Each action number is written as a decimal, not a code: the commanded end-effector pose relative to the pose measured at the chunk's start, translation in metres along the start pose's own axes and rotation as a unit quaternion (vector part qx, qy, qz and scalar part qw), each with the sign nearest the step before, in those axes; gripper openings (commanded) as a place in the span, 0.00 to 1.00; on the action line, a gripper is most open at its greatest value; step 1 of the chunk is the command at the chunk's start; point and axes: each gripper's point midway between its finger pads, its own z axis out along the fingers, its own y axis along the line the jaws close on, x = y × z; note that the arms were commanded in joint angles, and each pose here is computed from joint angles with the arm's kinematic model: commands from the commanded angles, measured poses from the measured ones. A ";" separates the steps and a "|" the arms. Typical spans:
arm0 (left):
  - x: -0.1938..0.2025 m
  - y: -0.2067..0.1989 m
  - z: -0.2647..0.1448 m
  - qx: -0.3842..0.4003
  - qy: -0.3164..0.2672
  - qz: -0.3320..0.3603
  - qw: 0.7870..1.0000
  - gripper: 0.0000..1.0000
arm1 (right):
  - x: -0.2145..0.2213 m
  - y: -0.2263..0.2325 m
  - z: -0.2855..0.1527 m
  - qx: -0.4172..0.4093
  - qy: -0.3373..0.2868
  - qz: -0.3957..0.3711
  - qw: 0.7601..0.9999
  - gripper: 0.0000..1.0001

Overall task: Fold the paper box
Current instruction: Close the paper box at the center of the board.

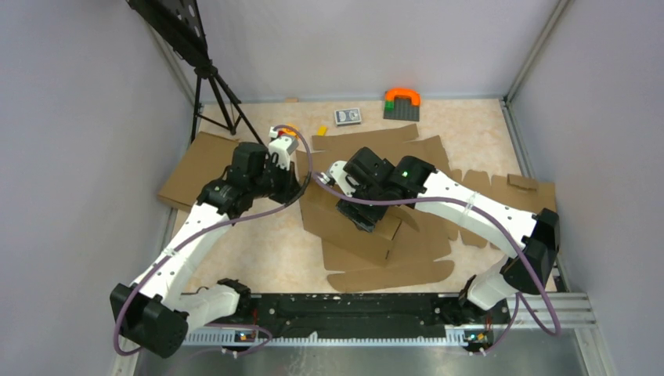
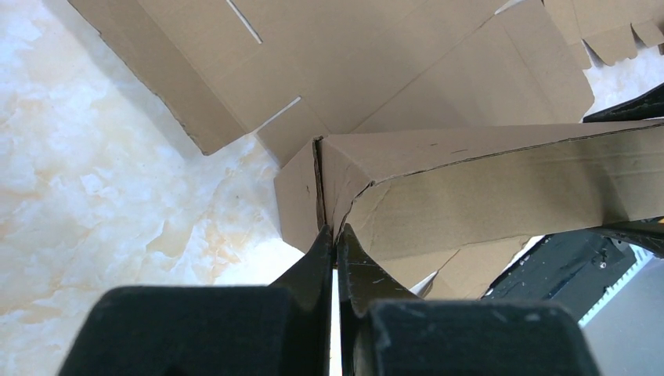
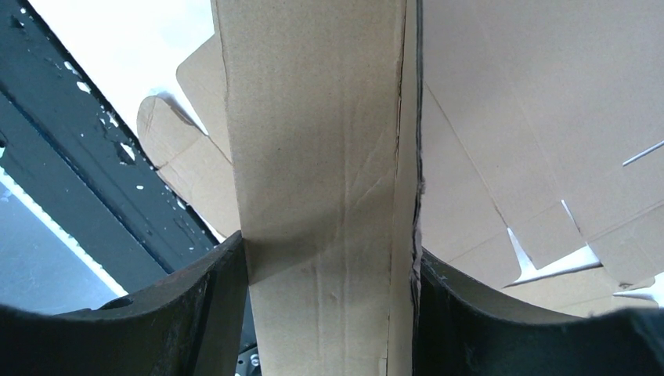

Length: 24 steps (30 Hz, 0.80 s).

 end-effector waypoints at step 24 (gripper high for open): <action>0.028 0.003 0.004 -0.012 0.010 -0.023 1.000 0.00 | -0.110 0.003 -0.064 0.003 -0.240 0.054 0.969 0.79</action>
